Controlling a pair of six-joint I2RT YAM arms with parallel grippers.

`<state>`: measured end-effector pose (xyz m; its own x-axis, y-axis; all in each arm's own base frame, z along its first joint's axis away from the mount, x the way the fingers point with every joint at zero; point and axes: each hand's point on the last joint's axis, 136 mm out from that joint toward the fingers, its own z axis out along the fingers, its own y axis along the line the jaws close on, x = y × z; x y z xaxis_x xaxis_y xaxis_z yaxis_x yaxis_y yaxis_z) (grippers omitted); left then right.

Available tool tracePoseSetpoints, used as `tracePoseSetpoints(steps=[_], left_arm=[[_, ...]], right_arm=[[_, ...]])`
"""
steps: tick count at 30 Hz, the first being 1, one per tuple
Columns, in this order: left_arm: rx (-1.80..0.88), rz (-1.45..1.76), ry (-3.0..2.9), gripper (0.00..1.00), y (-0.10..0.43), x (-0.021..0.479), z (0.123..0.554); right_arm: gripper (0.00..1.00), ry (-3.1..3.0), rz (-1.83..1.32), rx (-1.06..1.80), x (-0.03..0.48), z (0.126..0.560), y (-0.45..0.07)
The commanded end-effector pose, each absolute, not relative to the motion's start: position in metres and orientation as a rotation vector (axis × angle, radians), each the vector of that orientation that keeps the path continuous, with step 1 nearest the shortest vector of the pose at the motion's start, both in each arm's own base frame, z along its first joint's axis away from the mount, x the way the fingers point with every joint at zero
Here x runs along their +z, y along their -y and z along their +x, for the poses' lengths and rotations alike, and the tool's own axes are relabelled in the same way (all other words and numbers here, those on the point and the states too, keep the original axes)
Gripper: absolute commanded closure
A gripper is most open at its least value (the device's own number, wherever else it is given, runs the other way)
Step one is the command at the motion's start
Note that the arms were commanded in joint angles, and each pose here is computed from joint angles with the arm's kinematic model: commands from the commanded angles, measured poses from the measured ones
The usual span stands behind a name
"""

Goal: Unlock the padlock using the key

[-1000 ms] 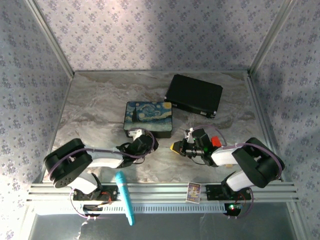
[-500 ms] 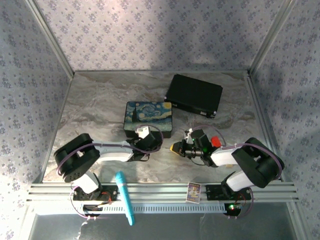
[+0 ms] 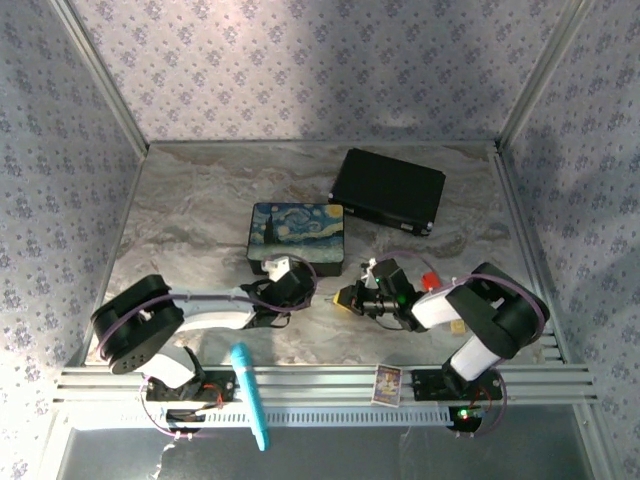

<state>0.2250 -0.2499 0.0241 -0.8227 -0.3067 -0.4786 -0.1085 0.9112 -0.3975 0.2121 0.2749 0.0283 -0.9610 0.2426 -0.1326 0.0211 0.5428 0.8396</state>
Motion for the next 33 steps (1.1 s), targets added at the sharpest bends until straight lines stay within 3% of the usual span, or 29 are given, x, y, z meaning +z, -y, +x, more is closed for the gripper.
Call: tracePoseSetpoints(steps=[1, 4, 7, 10, 15, 24, 33], left_arm=[[-0.371, -0.255, -2.587, 0.64, 0.23, 0.006, 0.212], [-0.417, -0.232, -2.558, 0.6, 0.239, 0.012, 0.217], [-0.406, -0.231, -2.515, 0.5, 0.238, 0.019, 0.224], [-0.426, -0.252, -2.466, 0.49, 0.233, 0.021, 0.234], [-0.616, -0.25, -2.426, 0.52, 0.245, 0.015, 0.242], [-0.669, -0.261, -2.375, 0.69, 0.246, 0.011, 0.244], [-0.722, -0.303, -2.369, 0.76, 0.25, -0.001, 0.248]], right_arm=[[1.0, -2.504, 0.211, 1.385, 0.035, 0.22, -0.28], [1.0, -2.501, 0.212, 1.382, 0.038, 0.22, -0.28], [1.0, -2.504, 0.206, 1.364, 0.039, 0.219, -0.277], [1.0, -2.503, 0.202, 1.355, 0.04, 0.218, -0.275], [1.0, -2.502, 0.2, 1.351, 0.042, 0.216, -0.275], [1.0, -2.501, 0.194, 1.336, 0.042, 0.216, -0.274], [1.0, -2.5, 0.195, 1.339, 0.043, 0.216, -0.274]])
